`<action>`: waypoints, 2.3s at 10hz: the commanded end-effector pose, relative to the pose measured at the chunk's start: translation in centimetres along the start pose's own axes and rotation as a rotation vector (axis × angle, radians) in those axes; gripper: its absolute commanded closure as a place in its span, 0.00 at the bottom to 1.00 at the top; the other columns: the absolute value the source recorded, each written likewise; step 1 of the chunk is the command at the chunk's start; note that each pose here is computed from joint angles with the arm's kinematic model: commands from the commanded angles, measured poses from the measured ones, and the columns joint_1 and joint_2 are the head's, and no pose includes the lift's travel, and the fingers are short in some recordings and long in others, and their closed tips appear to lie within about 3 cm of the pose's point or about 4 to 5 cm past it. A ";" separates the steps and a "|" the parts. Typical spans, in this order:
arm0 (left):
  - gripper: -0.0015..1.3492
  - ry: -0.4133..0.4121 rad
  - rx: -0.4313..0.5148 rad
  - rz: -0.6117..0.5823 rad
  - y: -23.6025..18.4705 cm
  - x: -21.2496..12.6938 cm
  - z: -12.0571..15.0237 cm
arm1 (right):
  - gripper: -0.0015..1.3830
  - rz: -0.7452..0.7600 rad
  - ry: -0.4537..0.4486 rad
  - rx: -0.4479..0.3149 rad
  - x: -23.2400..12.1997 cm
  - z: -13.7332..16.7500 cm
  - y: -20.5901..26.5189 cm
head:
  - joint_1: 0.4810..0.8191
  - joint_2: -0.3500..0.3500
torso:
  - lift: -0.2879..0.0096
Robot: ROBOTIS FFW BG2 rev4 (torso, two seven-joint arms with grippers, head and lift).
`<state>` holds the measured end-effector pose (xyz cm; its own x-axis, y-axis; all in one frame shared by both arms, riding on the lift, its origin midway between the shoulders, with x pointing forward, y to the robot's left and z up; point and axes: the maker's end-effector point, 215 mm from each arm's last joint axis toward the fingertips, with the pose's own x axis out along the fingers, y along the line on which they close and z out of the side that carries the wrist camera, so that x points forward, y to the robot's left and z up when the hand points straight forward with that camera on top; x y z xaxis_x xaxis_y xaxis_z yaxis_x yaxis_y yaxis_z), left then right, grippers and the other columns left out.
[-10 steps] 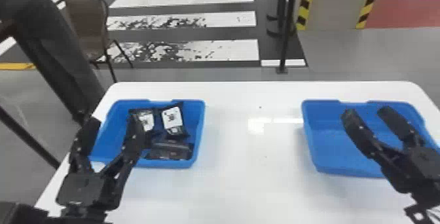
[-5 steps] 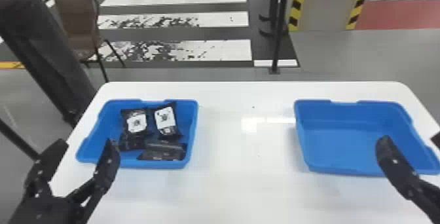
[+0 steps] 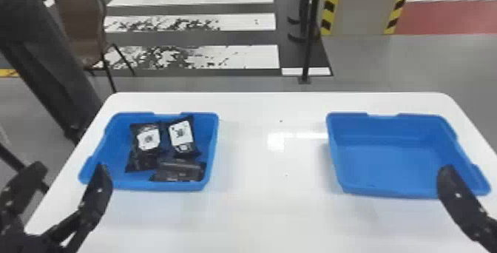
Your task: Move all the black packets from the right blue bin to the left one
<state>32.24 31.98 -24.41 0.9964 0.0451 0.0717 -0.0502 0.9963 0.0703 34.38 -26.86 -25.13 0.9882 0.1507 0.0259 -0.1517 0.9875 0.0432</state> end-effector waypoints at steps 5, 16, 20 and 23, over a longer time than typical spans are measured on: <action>0.22 -0.034 -0.012 0.013 0.4 0.1 -0.8 | 0.09 -0.002 0.013 0.026 0.5 -1.5 -0.4 | 0.63 0.64 | 0.50; 0.22 -0.039 -0.013 0.006 0.1 0.1 -0.6 | 0.09 -0.002 0.012 0.030 0.5 -1.6 -0.4 | 0.63 0.62 | 0.50; 0.22 -0.043 -0.016 0.000 -0.2 0.2 -0.6 | 0.09 -0.003 0.012 0.028 0.5 -1.7 -0.5 | 0.63 0.62 | 0.50; 0.22 -0.046 -0.017 -0.002 -0.3 0.3 -0.6 | 0.09 -0.003 0.012 0.030 0.5 -1.8 -0.5 | 0.63 0.61 | 0.50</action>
<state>32.53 31.71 -25.12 0.9927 0.0385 0.1145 -0.0450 0.9975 0.0549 35.02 -27.15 -26.85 0.9887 0.1490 0.0152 -0.1497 0.9861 0.0725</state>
